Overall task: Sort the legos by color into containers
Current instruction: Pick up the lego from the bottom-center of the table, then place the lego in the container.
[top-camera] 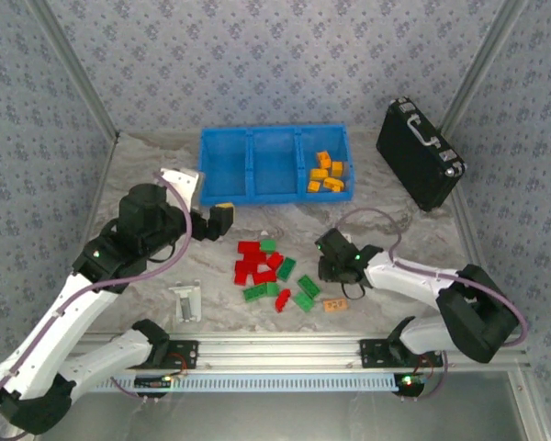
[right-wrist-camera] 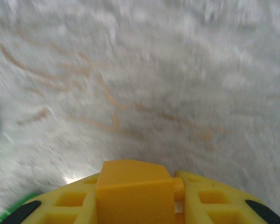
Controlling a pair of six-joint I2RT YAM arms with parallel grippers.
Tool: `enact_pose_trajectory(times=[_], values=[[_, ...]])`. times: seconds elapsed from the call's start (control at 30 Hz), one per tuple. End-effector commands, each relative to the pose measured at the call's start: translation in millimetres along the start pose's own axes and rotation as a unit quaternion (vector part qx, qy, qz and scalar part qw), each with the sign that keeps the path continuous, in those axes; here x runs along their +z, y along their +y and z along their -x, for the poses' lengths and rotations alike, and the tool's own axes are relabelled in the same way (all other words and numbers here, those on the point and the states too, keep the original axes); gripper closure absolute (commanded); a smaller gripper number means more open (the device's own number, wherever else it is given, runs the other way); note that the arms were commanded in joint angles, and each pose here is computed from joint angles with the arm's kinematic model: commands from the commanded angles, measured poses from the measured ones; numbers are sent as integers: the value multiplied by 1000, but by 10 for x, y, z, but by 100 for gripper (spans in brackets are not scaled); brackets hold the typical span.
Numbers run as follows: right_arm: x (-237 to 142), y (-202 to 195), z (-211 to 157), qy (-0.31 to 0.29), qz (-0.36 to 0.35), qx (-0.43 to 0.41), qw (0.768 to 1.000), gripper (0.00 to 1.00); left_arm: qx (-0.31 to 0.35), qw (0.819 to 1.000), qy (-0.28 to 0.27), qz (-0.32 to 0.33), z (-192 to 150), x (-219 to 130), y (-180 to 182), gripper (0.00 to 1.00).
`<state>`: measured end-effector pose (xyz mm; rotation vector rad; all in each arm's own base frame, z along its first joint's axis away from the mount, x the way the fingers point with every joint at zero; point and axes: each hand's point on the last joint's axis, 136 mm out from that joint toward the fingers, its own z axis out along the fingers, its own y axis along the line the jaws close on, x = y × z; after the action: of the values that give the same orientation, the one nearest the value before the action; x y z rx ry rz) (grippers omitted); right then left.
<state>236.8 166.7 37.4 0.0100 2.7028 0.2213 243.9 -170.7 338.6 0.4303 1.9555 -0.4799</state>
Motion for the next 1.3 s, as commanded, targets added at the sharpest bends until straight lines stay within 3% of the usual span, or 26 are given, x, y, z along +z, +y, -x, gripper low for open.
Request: enact_pose_trajectory(times=[0.0, 0.17, 0.37, 0.6, 0.7, 0.87, 0.97, 1.13, 1.27], values=[[-137, 128, 466, -33, 17, -15, 999, 68, 12, 1000, -26, 3, 182, -57, -11, 0], [-216, 177, 1141, -75, 25, -30, 996, 68, 30, 999, -41, 12, 301, -67, 4, 0], [-293, 174, 2288, -161, 38, 2, 986, 68, 53, 998, -19, 18, 299, 70, 7, 0], [49, 212, 3085, -166, 59, 8, 984, 64, 66, 998, 20, 14, 193, 240, -13, 0], [214, 180, 3274, -160, 71, 15, 985, 58, 59, 998, 30, 17, 196, 259, -10, 0], [262, 158, 3448, -165, 102, 16, 981, 30, 56, 998, -2, 20, 227, 194, 15, 0], [172, 160, 3483, -174, 105, 1, 979, 24, 53, 998, 17, 17, 132, 247, 12, 0], [-192, 312, 3512, -188, 135, -24, 972, 17, 45, 996, 72, -15, -164, 450, -84, 0], [-734, 592, 3462, -233, 137, -114, 956, 1, 55, 994, 93, -32, -403, 601, -114, 0]])
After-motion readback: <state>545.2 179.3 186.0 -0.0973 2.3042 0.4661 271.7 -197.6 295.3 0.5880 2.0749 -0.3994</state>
